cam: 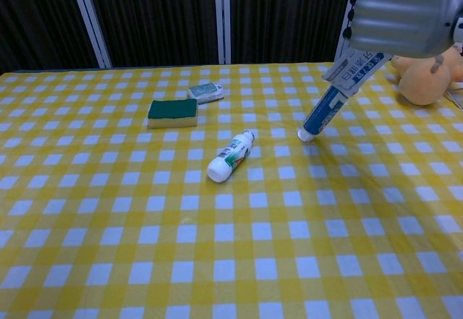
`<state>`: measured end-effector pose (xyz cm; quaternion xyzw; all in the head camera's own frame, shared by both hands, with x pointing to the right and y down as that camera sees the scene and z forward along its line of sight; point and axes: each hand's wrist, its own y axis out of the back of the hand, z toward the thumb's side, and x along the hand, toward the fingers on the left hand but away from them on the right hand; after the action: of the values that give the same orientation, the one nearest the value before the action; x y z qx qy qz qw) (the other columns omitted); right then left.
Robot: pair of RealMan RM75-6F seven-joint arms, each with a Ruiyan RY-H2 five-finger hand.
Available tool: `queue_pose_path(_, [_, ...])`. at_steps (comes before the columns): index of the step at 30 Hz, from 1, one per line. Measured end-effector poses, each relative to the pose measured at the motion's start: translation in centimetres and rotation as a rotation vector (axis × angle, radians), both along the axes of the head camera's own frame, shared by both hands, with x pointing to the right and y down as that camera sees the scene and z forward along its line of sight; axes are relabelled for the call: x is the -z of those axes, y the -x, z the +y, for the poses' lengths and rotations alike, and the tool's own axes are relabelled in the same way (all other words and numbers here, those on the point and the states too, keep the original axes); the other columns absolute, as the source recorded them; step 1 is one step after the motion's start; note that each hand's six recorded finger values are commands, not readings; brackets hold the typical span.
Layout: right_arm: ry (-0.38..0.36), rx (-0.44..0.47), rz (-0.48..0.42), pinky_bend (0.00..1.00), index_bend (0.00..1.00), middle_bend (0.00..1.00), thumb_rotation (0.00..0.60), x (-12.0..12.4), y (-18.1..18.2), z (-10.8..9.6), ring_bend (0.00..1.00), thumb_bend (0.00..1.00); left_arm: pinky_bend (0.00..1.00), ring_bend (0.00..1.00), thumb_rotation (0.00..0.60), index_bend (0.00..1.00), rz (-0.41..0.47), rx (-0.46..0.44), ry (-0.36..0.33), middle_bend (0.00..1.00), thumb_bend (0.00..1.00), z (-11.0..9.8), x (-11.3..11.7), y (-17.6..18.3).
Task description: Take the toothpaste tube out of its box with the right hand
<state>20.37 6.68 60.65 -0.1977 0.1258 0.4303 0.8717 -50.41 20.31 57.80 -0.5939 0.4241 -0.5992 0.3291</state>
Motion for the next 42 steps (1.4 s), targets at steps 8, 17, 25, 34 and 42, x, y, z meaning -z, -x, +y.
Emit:
queue_pose_path(8, [-0.024, 0.007, 0.022, 0.38, 0.43, 0.49, 0.600, 1.6, -0.3, -0.7, 0.41, 0.43, 0.00, 0.00, 0.600, 0.00, 0.002, 0.002, 0.002, 0.00, 0.00, 0.0, 0.0, 0.1])
queue_pose_path(17, [-0.075, -0.029, -0.070, 0.39, 0.43, 0.49, 0.600, 4.0, -1.1, -2.0, 0.41, 0.44, 0.00, 0.00, 0.600, 0.00, 0.006, 0.005, 0.002, 0.00, 0.00, 0.0, 0.0, 0.2])
queue_pose_path(25, [-0.122, -0.116, -0.265, 0.39, 0.44, 0.50, 0.600, 8.4, -4.3, -4.0, 0.41, 0.46, 0.00, 0.00, 0.600, 0.00, 0.006, -0.009, 0.005, 0.00, 0.00, 0.1, -0.1, -0.4])
queue_pose_path(34, [0.196, -0.311, -0.566, 0.39, 0.44, 0.50, 0.600, 6.9, -6.2, -2.5, 0.41, 0.46, 0.00, 0.00, 0.600, 0.00, 0.009, -0.018, 0.004, 0.00, 0.00, 0.2, -0.1, -0.9])
queue_pose_path(42, [0.549, -0.519, -0.722, 0.39, 0.44, 0.49, 0.600, 1.4, -5.7, 0.7, 0.41, 0.46, 0.00, 0.00, 0.600, 0.00, 0.005, -0.016, 0.010, 0.00, 0.00, 0.2, -0.2, -0.8])
